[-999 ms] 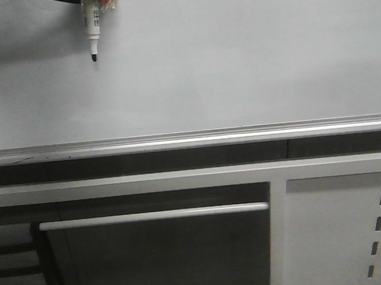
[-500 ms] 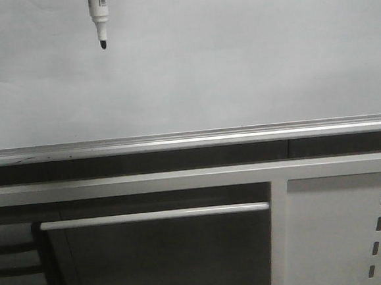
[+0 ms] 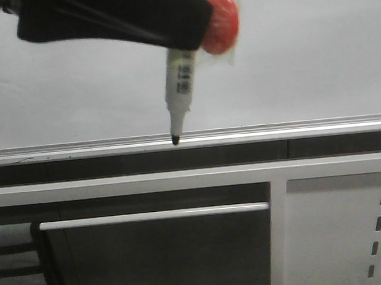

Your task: Write number 1 on whiteboard

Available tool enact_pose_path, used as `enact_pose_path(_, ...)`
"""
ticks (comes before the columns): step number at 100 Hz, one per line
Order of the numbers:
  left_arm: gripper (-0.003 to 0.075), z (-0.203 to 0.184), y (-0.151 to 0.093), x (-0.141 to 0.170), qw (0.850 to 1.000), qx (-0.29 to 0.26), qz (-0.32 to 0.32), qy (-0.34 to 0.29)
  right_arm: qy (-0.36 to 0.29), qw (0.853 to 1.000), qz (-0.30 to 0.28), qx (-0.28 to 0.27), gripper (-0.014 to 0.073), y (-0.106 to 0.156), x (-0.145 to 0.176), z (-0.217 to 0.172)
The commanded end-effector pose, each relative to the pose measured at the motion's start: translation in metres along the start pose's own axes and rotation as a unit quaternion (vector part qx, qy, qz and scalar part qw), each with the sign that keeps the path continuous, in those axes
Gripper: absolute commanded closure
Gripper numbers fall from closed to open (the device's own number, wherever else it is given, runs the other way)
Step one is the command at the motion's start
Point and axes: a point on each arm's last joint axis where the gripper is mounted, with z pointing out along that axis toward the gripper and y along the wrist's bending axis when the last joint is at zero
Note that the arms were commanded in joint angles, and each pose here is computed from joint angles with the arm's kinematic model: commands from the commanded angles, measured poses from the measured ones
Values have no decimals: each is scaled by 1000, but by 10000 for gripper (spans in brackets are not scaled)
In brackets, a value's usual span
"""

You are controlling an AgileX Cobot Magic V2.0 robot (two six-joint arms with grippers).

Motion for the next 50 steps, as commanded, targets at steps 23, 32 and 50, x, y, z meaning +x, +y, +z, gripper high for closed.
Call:
enact_pose_path(23, 741, 22, -5, -9, 1000, 12, -2, 3, 60, 994, -53, -68, 242, 7, -49, 16)
enact_pose_path(32, 741, 27, -2, -11, 1000, 12, -2, 5, 90, 991, -65, -73, 242, 10, -54, 23)
enact_pose_path(50, 741, 34, 3, -14, 1000, 10, -1, 8, 122, 985, -81, -88, 242, 16, -61, 34)
